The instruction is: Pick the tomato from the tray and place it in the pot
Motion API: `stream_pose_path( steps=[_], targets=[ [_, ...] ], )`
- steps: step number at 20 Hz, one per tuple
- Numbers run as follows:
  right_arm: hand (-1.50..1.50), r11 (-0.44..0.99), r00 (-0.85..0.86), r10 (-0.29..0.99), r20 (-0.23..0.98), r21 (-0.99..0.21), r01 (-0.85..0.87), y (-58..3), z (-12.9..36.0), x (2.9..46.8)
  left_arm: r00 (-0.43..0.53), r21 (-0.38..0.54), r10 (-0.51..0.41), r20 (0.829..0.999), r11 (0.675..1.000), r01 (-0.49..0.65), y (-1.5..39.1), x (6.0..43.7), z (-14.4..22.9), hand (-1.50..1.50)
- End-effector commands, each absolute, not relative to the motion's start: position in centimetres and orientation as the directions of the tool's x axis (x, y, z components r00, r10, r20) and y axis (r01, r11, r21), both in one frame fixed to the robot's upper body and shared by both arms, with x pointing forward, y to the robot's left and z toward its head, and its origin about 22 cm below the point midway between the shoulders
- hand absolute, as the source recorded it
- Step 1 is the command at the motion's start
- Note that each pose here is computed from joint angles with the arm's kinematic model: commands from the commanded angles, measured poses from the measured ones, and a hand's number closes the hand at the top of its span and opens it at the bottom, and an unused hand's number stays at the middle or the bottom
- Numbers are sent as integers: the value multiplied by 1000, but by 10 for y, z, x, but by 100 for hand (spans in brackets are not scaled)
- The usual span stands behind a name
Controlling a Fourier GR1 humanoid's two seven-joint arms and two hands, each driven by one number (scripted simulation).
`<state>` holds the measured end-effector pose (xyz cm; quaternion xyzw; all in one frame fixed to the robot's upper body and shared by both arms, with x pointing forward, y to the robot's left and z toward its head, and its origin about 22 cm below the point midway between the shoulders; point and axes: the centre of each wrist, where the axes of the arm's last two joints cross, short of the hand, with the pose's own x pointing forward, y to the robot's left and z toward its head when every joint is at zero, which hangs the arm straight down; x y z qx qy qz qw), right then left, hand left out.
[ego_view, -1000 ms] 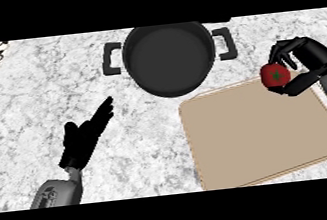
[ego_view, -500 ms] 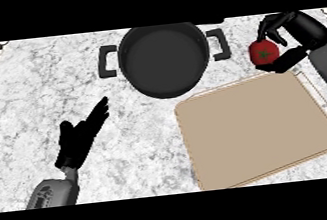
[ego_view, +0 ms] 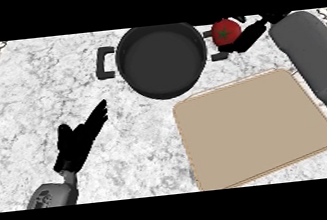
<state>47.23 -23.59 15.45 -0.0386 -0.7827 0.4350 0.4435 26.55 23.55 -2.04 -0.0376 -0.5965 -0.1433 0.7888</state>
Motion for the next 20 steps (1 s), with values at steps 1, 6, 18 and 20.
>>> stream_pose_path(
  steps=[1, 6, 18, 20],
  targets=[
    [150, 546, -618, 501, 606, -775, -318, -198, 168, 478, 255, 101, -171, 952, 958, 268, 236, 259, -18, 0],
    [150, 427, -641, 564, 520, -849, -313, -138, 180, 478, 239, 107, -178, 954, 953, 283, 228, 265, -11, 0],
    [150, 19, -645, 761, 68, -996, -82, -76, 145, 463, 238, 128, -206, 949, 943, 306, 227, 268, -9, 0],
    [150, -48, -614, 786, 74, -982, -180, -48, 137, 455, 233, 113, -186, 955, 949, 296, 219, 274, -11, 0]
  ],
)
